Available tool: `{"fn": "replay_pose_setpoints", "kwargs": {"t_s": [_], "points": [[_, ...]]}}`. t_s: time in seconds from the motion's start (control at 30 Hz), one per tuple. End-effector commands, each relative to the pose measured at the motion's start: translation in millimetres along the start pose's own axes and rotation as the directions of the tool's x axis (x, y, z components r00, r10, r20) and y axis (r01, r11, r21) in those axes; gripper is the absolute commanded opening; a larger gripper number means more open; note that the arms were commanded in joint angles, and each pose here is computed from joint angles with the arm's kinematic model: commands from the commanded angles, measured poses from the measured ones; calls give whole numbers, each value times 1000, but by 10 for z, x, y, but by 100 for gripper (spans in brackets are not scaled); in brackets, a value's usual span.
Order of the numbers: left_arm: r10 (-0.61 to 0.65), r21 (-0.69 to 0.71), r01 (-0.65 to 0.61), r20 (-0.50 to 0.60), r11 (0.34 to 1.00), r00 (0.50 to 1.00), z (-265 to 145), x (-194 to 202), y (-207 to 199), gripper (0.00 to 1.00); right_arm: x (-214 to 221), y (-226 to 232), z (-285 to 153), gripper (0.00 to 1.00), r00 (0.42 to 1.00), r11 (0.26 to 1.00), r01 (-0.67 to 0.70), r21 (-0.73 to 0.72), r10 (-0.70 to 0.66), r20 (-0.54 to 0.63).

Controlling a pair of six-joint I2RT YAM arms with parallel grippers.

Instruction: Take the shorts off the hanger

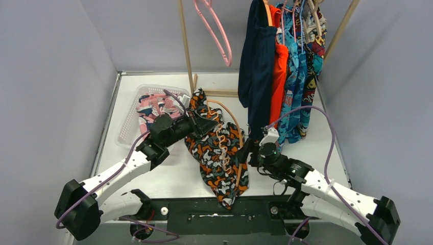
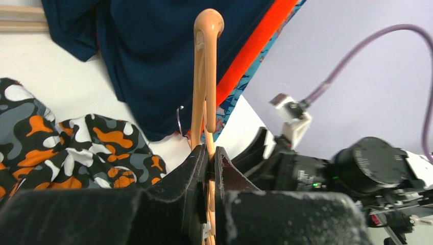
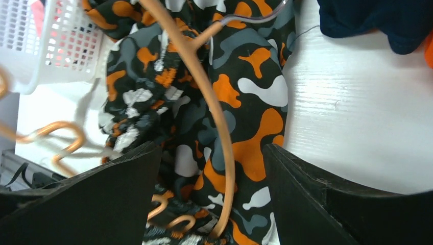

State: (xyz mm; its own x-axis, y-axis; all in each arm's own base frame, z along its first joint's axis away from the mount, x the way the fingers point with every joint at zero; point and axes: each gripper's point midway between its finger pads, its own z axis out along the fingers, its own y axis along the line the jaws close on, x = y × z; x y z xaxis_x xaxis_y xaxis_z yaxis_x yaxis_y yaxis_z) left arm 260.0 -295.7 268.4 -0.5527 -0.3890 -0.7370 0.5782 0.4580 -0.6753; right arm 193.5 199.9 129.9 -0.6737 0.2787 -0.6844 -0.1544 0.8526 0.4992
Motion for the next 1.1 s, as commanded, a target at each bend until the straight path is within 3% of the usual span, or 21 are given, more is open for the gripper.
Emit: {"fn": "replay_pose_setpoints", "kwargs": {"t_s": [0.0, 0.2, 0.27, 0.4, 0.43, 0.67, 0.73, 0.8, 0.87, 0.97, 1.07], "points": [[39, 177, -67, 155, 982, 987, -131, -440, -505, 0, -413, 267, 177, 74, 977, 991, -109, -84, 122, 173], [23, 199, -58, 173, 978, 985, -209, -449, -550, 0, -531, 236, 411, 62, 966, 998, 55, -41, -43, 255], [26, 204, -64, 183, 977, 983, -241, -471, -574, 0, -571, 253, 446, 46, 958, 991, 127, -27, -116, 263], [35, 184, -72, 196, 980, 980, -283, -490, -552, 0, -755, 201, 348, 8, 939, 988, 148, 53, -157, 307], [38, 171, -72, 195, 983, 980, -286, -487, -525, 0, -806, 222, 286, 5, 931, 986, 157, 53, -166, 324], [48, 56, -57, 163, 997, 985, -330, -352, -241, 2, -1252, 653, -391, 0, 852, 952, 304, -22, -262, 454], [44, 5, -46, 150, 999, 988, -331, -320, -133, 15, -1353, 716, -553, 0, 828, 938, 347, -9, -301, 473], [34, -47, -29, 126, 998, 991, -336, -275, -18, 37, -1410, 764, -642, 0, 799, 908, 419, 28, -382, 465], [28, -87, -19, 102, 996, 994, -335, -232, 75, 52, -1462, 780, -686, 0, 773, 875, 473, 104, -469, 427], [32, -124, -24, 64, 992, 997, -327, -193, 136, 61, -1512, 782, -729, 0, 711, 793, 556, 248, -609, 352], [22, -167, -19, 17, 986, 1000, -341, -89, 241, 64, -1571, 825, -769, 0, 661, 721, 607, 334, -691, 291]]}}
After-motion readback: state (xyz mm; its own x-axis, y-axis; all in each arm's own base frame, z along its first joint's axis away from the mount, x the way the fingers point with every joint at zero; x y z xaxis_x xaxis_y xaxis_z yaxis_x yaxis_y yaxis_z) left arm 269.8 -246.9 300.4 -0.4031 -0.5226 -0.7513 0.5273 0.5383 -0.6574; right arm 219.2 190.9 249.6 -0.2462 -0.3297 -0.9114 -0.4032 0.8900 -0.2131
